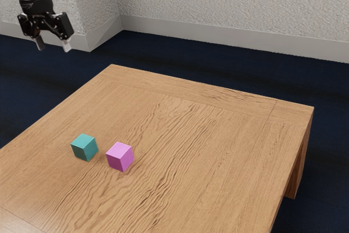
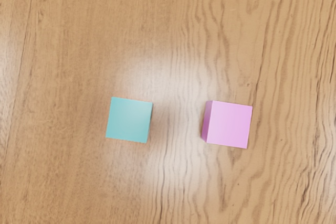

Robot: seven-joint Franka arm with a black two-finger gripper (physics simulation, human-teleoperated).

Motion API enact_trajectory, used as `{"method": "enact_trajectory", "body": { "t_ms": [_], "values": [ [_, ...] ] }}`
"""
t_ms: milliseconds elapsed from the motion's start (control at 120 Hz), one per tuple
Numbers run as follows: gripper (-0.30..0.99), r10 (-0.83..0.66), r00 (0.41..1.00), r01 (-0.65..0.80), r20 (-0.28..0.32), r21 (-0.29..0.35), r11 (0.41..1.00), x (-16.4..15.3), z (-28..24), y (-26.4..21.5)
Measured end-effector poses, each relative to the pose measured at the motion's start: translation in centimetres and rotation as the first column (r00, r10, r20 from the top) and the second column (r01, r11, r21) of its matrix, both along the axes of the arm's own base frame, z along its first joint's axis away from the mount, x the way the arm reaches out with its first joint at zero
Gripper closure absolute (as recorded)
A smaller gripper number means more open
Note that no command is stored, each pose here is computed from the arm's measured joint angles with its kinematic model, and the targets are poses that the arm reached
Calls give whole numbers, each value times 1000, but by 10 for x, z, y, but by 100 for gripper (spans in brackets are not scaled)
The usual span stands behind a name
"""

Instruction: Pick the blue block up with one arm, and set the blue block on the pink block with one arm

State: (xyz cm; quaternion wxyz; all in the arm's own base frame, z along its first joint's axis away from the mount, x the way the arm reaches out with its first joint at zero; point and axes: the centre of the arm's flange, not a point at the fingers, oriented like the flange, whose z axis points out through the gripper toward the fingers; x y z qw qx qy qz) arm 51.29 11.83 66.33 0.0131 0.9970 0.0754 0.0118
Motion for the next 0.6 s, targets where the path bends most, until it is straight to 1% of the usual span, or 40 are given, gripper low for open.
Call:
{"method": "enact_trajectory", "body": {
  "t_ms": [75, 142, 233, 300, 367, 417, 542, 600],
  "values": [
    [3, -3, 1000, 3, -1, 0, 1000, 0, -1, 0],
    [3, -6, 1000, 6, -26, -6, 1000, 0, -21, 1],
    [3, 33, 995, -36, -96, -34, 999, -24, -97, 21],
    [3, 69, 992, -74, -105, -45, 996, -47, -149, 37],
    [3, 79, 993, -83, -85, -43, 996, -61, -197, 44],
    [3, 71, 996, -72, -48, -33, 997, -63, -221, 46],
    [3, 32, 998, -33, 52, 10, 999, -48, -253, 51],
    [4, 12, 996, -15, 90, 24, 1000, -53, -266, 48]
  ]
}}
